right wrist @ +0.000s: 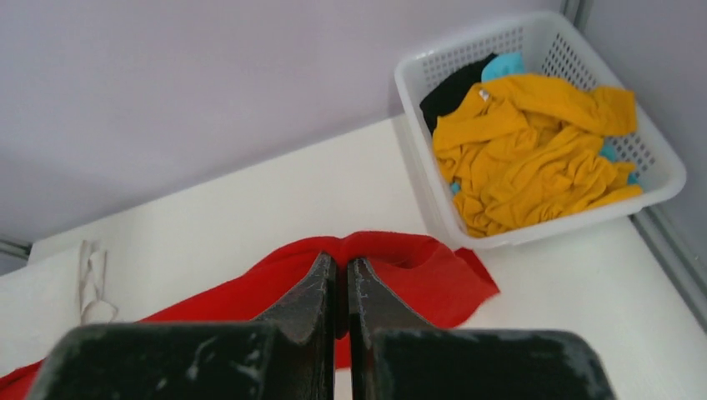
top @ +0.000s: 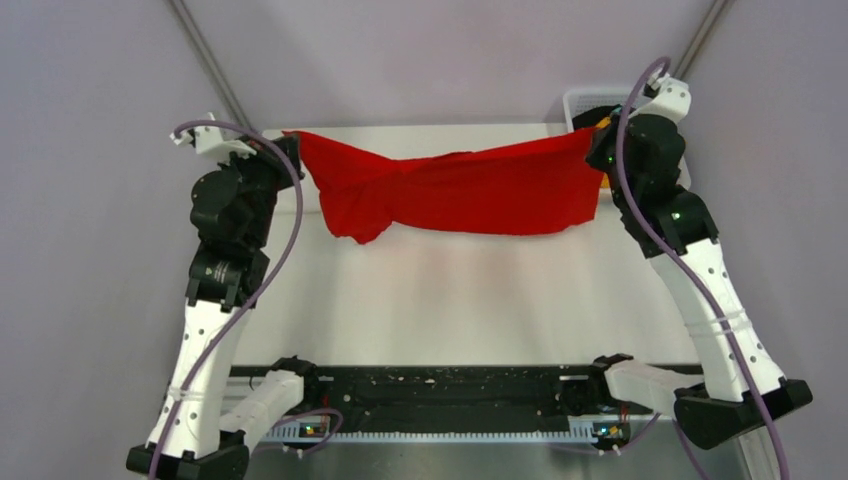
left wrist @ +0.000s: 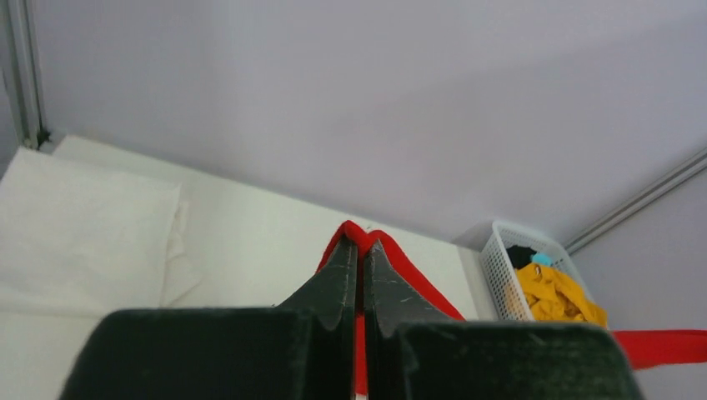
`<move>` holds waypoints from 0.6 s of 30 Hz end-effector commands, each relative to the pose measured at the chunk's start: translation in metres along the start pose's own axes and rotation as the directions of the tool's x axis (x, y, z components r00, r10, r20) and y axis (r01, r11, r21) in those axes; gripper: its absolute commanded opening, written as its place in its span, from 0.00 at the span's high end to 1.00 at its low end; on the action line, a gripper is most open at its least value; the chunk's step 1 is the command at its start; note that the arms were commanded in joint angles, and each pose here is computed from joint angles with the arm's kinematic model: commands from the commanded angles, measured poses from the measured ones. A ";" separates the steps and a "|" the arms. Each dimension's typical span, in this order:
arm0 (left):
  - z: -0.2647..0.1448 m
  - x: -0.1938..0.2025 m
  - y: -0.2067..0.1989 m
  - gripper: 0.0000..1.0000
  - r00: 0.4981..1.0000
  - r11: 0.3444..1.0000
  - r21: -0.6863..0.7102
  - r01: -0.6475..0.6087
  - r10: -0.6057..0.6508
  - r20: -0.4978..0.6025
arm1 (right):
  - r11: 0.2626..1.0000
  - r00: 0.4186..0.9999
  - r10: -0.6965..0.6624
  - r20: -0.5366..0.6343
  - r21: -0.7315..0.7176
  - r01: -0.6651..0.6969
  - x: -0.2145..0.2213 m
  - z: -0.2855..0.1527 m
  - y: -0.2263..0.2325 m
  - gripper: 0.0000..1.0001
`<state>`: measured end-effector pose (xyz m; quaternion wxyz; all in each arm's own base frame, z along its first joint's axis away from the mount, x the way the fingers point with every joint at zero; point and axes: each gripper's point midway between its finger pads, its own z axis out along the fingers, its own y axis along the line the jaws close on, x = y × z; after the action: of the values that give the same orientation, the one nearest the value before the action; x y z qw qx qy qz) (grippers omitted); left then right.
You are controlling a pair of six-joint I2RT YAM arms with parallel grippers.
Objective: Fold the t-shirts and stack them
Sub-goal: Flatten out the tshirt
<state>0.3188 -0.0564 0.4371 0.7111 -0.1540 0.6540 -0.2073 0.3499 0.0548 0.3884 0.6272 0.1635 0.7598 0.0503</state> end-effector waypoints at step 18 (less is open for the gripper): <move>-0.050 -0.173 -0.064 1.00 0.918 0.981 0.044 -0.189 0.161 0.362 | 0.986 0.948 -0.069 0.310 -0.123 0.112 -0.138 -0.092 0.007 1.00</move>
<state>0.2378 -0.0352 0.6194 0.8426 -0.0819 0.5021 -0.1768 0.2776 0.0380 0.5440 0.7599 0.0957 0.6372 0.0865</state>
